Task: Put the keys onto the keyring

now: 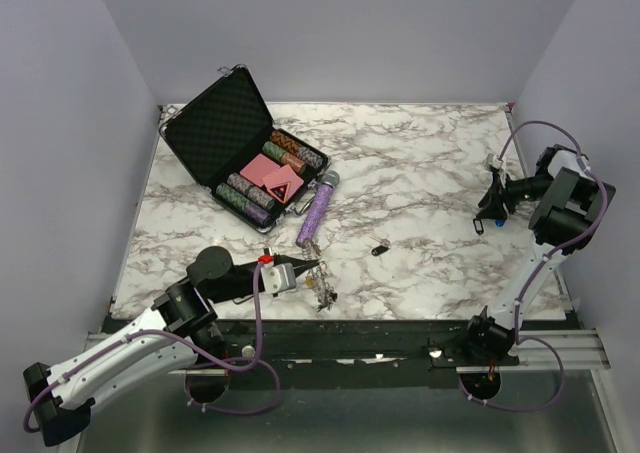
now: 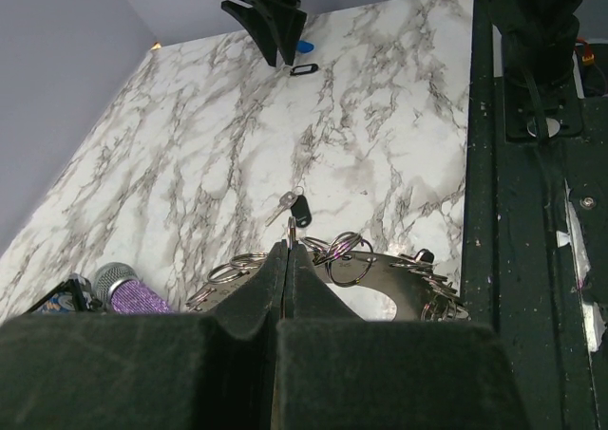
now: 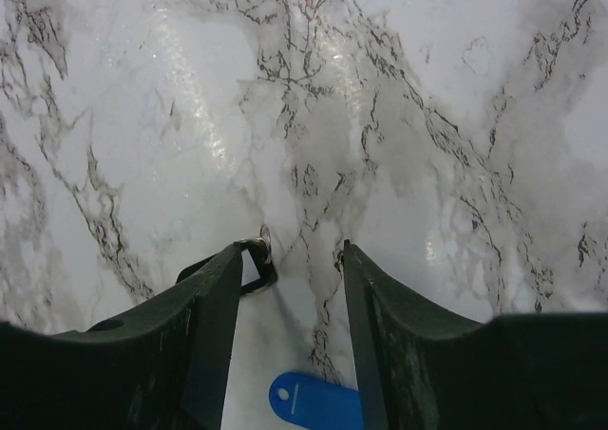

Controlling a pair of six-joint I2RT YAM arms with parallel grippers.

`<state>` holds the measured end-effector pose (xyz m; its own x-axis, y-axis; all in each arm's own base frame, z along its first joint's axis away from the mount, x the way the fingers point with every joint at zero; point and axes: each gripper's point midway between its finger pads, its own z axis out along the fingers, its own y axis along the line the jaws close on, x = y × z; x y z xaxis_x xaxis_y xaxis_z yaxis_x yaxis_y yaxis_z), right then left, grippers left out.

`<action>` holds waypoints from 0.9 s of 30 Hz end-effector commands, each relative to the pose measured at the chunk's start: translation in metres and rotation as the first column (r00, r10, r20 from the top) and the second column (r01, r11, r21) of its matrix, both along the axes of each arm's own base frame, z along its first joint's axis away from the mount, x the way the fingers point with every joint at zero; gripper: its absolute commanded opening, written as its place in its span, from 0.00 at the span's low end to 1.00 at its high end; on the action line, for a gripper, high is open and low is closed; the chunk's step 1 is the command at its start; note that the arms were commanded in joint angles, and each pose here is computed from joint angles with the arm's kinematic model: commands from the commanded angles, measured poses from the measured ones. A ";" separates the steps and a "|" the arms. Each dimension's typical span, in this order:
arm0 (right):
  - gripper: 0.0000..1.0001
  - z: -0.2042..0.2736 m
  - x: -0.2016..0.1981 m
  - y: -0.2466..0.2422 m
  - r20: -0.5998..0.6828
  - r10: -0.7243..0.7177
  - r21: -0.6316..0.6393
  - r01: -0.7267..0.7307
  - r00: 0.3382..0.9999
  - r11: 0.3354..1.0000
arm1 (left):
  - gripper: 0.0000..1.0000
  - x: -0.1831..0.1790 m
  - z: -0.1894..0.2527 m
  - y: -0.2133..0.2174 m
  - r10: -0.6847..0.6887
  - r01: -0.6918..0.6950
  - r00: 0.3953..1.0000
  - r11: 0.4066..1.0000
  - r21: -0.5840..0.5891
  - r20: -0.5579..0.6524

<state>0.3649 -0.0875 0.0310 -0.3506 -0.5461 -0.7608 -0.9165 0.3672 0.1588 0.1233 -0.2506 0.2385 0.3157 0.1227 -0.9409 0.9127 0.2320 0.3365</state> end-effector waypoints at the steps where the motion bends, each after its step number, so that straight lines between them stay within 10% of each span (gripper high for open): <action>1: 0.54 0.001 -0.012 0.007 -0.103 0.013 0.017 -0.011 0.995 1.000 | 0.00 -0.003 0.015 -0.002 -0.028 0.029 0.999 0.999 -0.034 0.039; 27: 0.41 -0.013 -0.024 0.017 -0.184 0.062 -0.019 -0.067 0.981 0.998 | 0.00 -0.003 0.013 -0.003 -0.031 0.032 0.999 0.999 -0.023 0.031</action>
